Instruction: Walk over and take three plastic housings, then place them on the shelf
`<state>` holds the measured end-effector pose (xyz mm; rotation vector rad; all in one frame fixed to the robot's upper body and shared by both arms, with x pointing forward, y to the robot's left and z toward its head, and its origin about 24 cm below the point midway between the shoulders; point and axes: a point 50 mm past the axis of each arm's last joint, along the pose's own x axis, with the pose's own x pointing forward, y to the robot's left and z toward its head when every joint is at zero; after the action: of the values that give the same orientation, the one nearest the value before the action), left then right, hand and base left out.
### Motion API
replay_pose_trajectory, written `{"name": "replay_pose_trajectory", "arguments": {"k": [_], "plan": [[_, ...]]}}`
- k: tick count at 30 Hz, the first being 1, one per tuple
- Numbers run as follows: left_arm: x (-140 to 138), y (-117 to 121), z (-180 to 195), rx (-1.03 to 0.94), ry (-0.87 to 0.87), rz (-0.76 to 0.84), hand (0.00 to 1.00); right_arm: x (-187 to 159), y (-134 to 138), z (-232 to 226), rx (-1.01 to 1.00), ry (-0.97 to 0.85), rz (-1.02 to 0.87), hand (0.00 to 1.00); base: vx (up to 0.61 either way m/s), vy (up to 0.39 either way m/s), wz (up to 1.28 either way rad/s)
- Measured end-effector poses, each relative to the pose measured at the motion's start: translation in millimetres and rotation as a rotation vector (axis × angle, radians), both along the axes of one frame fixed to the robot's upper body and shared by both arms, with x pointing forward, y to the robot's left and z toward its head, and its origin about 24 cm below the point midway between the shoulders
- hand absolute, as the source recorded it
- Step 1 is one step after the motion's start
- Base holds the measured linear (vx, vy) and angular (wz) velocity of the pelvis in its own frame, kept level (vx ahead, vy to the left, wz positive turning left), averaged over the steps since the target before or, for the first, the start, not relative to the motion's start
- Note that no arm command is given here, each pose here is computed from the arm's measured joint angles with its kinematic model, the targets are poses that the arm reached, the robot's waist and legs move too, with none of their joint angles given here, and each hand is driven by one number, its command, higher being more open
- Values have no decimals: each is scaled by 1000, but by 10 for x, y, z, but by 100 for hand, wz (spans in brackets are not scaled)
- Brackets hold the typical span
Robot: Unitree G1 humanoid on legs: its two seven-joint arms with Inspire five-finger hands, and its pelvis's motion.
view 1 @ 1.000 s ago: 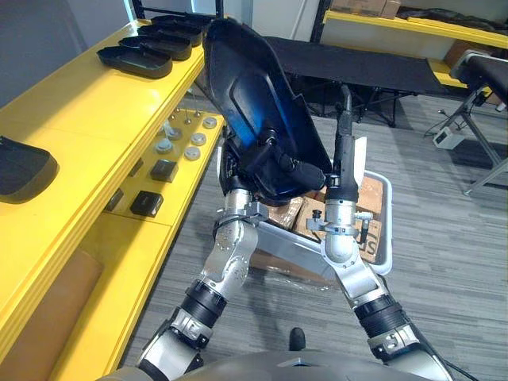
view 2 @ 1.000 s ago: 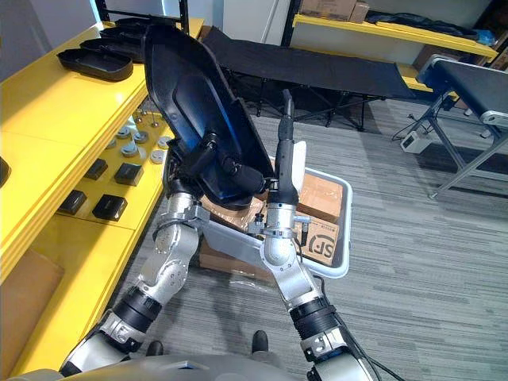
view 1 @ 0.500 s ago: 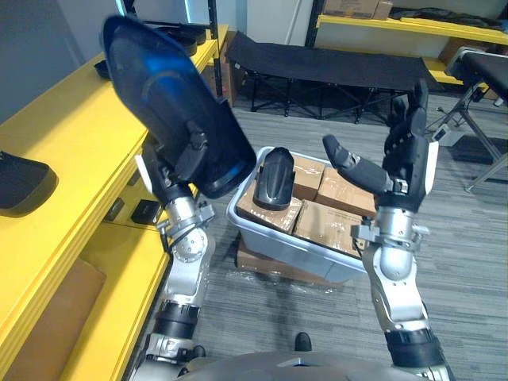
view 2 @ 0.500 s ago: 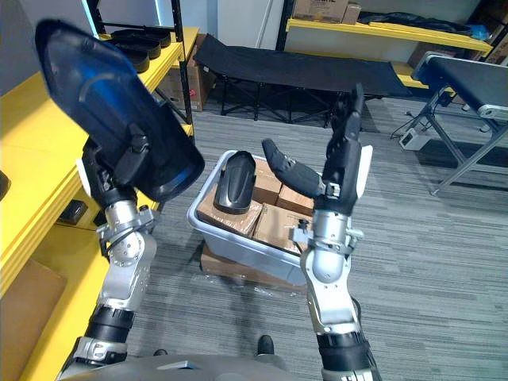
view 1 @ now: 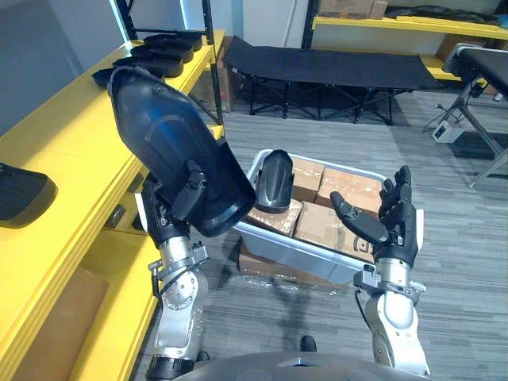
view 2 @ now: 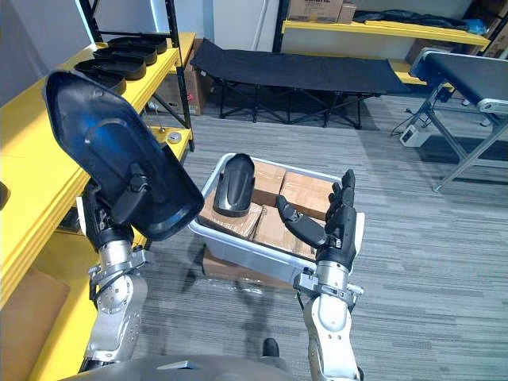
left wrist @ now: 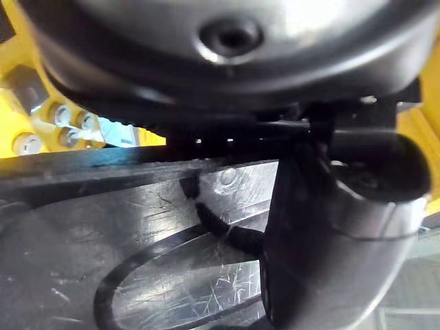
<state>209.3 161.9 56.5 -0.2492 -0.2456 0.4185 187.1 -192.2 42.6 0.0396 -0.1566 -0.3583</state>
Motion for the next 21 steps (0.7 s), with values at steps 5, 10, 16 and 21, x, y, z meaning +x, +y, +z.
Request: {"name": "replay_pose_trajectory", "arguments": {"k": [5, 10, 16, 21], "plan": [[-45, 127, -13, 17, 9, 49, 0, 15, -45, -37, 108, -4, 23, 100, -6, -3, 18], [-111, 250, 234, 38, -97, 96, 0, 209, 99, -90, 191, -5, 125, 100, -8, -7, 47], [-368, 551, 314, 90, -108, 232, 0, 517, 614, 12, 185, -31, 438, 100, 3, 2, 50], [-561, 777, 250, 135, -52, 326, 0, 661, 831, 147, 166, -73, 544, 100, 2, 10, 42]]}}
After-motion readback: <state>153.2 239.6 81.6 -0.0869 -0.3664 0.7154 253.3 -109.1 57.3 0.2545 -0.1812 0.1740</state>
